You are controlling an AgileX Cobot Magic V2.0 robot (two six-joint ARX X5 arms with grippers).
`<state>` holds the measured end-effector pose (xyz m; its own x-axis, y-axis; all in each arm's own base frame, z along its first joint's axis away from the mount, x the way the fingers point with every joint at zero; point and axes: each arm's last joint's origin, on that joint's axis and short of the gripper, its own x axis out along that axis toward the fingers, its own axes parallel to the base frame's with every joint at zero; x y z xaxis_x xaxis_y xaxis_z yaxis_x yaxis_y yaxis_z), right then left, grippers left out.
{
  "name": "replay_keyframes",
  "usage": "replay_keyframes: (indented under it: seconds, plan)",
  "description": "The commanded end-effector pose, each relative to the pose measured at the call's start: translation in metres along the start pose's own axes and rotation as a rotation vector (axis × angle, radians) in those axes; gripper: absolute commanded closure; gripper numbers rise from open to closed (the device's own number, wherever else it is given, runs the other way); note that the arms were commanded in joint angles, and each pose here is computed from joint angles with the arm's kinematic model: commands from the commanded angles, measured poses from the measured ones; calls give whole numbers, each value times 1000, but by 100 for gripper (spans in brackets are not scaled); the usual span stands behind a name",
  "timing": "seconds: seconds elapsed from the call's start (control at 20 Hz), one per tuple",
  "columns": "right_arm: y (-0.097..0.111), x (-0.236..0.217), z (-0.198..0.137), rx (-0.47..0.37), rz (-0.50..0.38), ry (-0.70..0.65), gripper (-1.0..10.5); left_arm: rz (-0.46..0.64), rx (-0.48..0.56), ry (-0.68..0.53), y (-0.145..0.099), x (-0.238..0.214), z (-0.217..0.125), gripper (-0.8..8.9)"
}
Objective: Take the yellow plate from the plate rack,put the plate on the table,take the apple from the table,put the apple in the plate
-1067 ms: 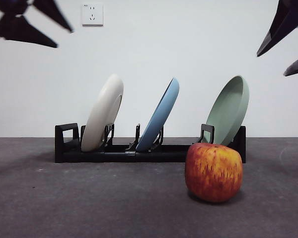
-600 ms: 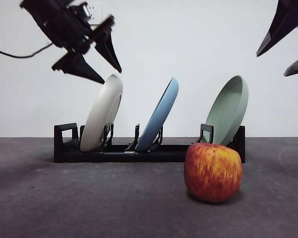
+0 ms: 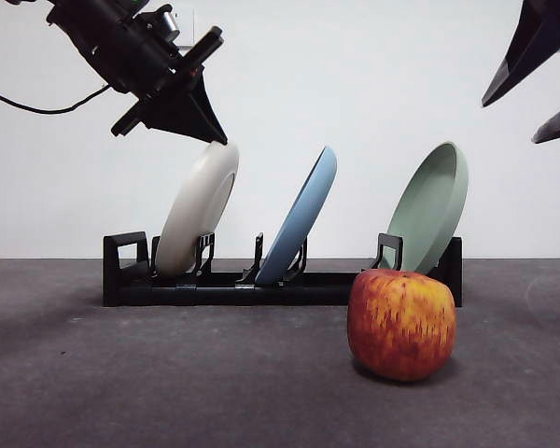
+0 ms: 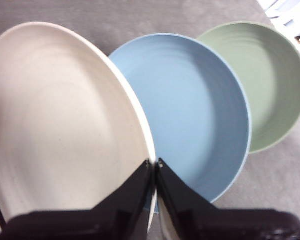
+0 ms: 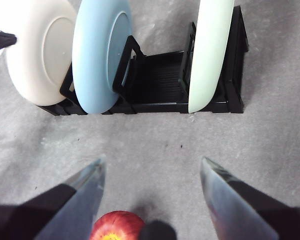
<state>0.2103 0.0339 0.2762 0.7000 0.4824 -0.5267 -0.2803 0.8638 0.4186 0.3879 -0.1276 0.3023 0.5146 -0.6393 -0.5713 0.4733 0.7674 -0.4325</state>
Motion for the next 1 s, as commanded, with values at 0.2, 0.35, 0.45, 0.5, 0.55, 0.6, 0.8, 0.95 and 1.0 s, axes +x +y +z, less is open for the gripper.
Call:
replay_keyframes:
  seconds: [0.2, 0.35, 0.45, 0.5, 0.55, 0.6, 0.8, 0.95, 1.0]
  plan:
    - [1, 0, 1, -12, 0, -6, 631, -86, 81, -80, -27, -37, 11, 822]
    - [1, 0, 1, -12, 0, -6, 631, -110, 130, -127, -51, -72, 14, 822]
    - [1, 0, 1, -12, 0, -6, 631, -118, 193, -125, -72, -99, 8, 822]
    - [1, 0, 1, -12, 0, -6, 631, -119, 227, -112, -82, -114, 2, 822]
    - [1, 0, 1, -13, 0, -6, 631, -125, 267, -84, -93, -128, -6, 822]
    - [1, 0, 1, -13, -3, -7, 631, -118, 309, -49, -103, -141, -16, 822]
    - [1, 0, 1, -13, -3, -7, 631, 86, 451, 143, -135, -167, -55, 822]
    - [1, 0, 2, -13, -3, -8, 631, 112, 527, 266, -157, -156, -78, 822]
    - [1, 0, 1, -13, -4, -7, 631, 131, 534, 285, -161, -148, -86, 822]
